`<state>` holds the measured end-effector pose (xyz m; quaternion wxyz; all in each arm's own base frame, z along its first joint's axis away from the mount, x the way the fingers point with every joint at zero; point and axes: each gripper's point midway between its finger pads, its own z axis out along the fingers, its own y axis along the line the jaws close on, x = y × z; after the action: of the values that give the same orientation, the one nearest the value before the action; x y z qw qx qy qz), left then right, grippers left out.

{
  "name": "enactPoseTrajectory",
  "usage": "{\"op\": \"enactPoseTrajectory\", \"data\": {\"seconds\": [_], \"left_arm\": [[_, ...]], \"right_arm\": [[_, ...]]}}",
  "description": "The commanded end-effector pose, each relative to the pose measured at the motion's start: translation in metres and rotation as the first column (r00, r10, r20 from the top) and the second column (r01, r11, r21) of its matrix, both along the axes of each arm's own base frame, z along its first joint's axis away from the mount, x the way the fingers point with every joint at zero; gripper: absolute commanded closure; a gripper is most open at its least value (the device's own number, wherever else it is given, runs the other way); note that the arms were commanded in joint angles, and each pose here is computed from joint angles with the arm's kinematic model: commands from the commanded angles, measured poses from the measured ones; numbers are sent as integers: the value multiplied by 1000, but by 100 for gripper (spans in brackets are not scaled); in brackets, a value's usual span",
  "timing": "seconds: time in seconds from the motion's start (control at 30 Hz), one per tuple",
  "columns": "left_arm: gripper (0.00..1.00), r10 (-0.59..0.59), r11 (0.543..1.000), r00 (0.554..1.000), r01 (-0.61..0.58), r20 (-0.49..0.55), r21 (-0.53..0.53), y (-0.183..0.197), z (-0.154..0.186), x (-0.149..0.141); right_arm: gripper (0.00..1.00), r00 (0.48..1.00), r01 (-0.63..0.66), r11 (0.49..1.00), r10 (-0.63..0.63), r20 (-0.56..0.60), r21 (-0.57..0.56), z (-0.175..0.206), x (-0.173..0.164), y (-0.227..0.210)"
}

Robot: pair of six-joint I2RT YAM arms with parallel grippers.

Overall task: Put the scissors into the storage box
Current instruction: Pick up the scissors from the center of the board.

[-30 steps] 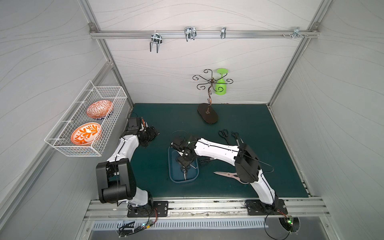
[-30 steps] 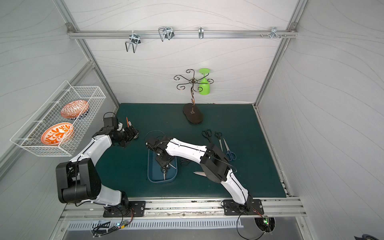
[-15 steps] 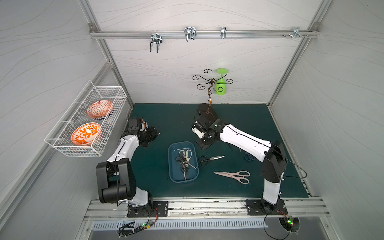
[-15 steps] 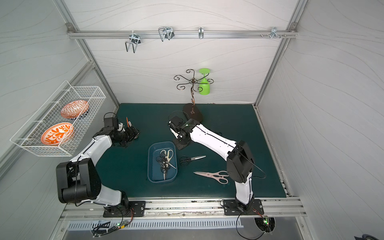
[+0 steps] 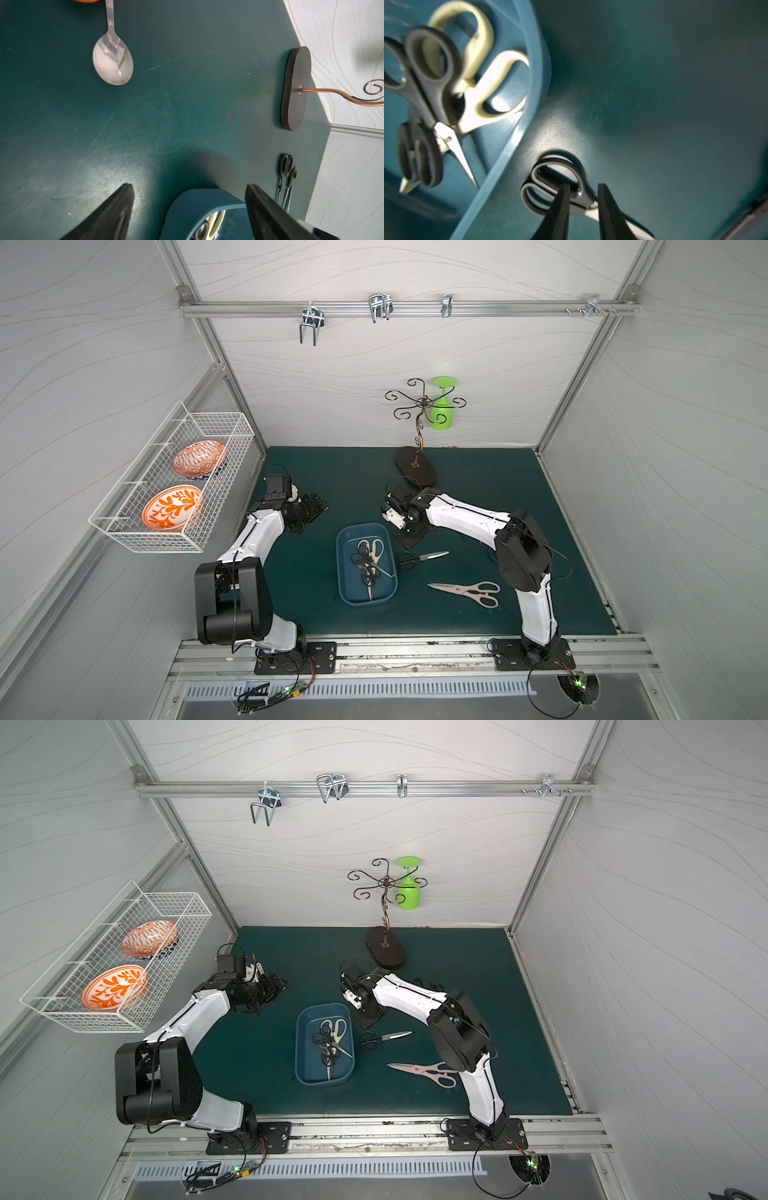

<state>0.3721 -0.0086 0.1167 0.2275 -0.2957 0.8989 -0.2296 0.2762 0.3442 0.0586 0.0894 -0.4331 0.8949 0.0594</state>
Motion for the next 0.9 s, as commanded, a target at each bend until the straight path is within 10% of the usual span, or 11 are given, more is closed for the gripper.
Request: {"op": "enactPoseTrajectory", "data": {"seconds": [0.0,0.87], "left_arm": [[12,-10,1000,1000,10,25,28,3,3,7],[12,-11,1000,1000,10,8,16,1,-2,7]], "right_arm": [[72,999,-24,1000,25,-29,19,-10,-5,3],[73,999,-21,995,16,-46,-101,-59,-15,-21]]}}
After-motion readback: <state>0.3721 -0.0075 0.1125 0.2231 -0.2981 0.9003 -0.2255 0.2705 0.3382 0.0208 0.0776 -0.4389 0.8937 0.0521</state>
